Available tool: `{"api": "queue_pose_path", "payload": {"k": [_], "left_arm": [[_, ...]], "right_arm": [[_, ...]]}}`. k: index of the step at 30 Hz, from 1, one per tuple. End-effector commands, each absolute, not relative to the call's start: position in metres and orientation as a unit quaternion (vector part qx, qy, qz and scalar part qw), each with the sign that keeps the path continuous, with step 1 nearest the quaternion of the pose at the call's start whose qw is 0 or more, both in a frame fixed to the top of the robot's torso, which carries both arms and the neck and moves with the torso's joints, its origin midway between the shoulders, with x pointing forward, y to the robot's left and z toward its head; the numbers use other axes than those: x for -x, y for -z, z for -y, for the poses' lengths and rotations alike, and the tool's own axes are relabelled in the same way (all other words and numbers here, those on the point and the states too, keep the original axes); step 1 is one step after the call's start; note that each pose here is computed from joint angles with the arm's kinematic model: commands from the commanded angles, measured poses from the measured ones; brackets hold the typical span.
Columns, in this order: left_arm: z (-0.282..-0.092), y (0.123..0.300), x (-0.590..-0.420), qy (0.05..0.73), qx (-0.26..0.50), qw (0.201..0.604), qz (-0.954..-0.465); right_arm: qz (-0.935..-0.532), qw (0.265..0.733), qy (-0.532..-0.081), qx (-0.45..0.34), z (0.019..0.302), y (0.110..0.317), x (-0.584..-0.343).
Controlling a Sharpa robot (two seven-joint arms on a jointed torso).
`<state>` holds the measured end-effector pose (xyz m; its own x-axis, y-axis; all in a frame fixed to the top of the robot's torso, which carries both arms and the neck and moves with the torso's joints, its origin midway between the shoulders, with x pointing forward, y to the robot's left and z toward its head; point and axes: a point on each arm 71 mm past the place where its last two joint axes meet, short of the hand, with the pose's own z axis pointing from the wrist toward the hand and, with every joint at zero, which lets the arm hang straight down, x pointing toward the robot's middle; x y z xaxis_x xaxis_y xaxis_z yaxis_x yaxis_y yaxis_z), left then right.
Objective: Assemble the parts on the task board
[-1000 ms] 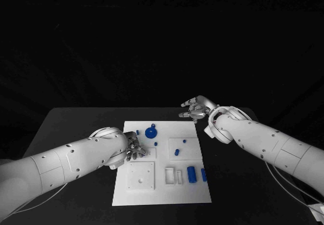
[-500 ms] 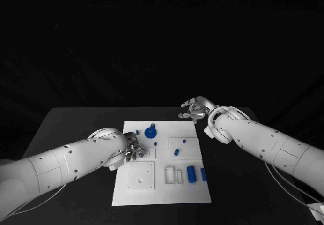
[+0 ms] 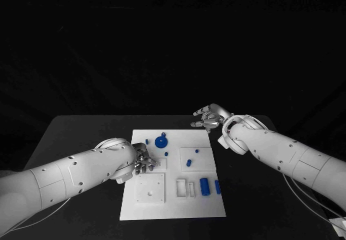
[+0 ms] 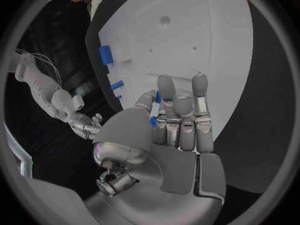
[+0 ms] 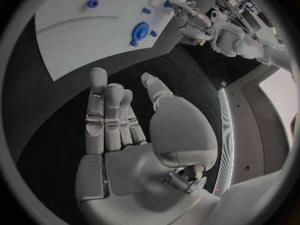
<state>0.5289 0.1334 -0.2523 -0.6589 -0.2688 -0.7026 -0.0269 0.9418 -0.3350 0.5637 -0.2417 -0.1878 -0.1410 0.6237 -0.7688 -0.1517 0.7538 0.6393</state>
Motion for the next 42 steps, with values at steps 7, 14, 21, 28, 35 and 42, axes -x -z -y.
{"api": "queue_pose_path", "payload": {"k": [7, 14, 21, 28, 35, 42], "left_arm": [[-0.132, 0.242, -0.532, 0.159, 0.081, 0.390, -0.903], [-0.132, 0.234, -0.535, 0.163, 0.078, 0.380, -0.907], [-0.131, 0.229, -0.535, 0.168, 0.068, 0.361, -0.915], [-0.134, 0.227, -0.537, 0.168, 0.065, 0.354, -0.918], [-0.138, 0.221, -0.538, 0.174, 0.076, 0.362, -0.913], [-0.153, 0.211, -0.536, 0.200, 0.113, 0.380, -0.896]], "right_arm": [[-0.695, 0.627, -0.309, -0.168, 0.240, 0.190, -0.563], [-0.696, 0.626, -0.309, -0.168, 0.240, 0.191, -0.563], [-0.696, 0.625, -0.310, -0.169, 0.240, 0.192, -0.563], [-0.697, 0.625, -0.310, -0.169, 0.240, 0.192, -0.563], [-0.696, 0.625, -0.310, -0.170, 0.241, 0.193, -0.563], [-0.692, 0.627, -0.317, -0.166, 0.241, 0.191, -0.561]]}}
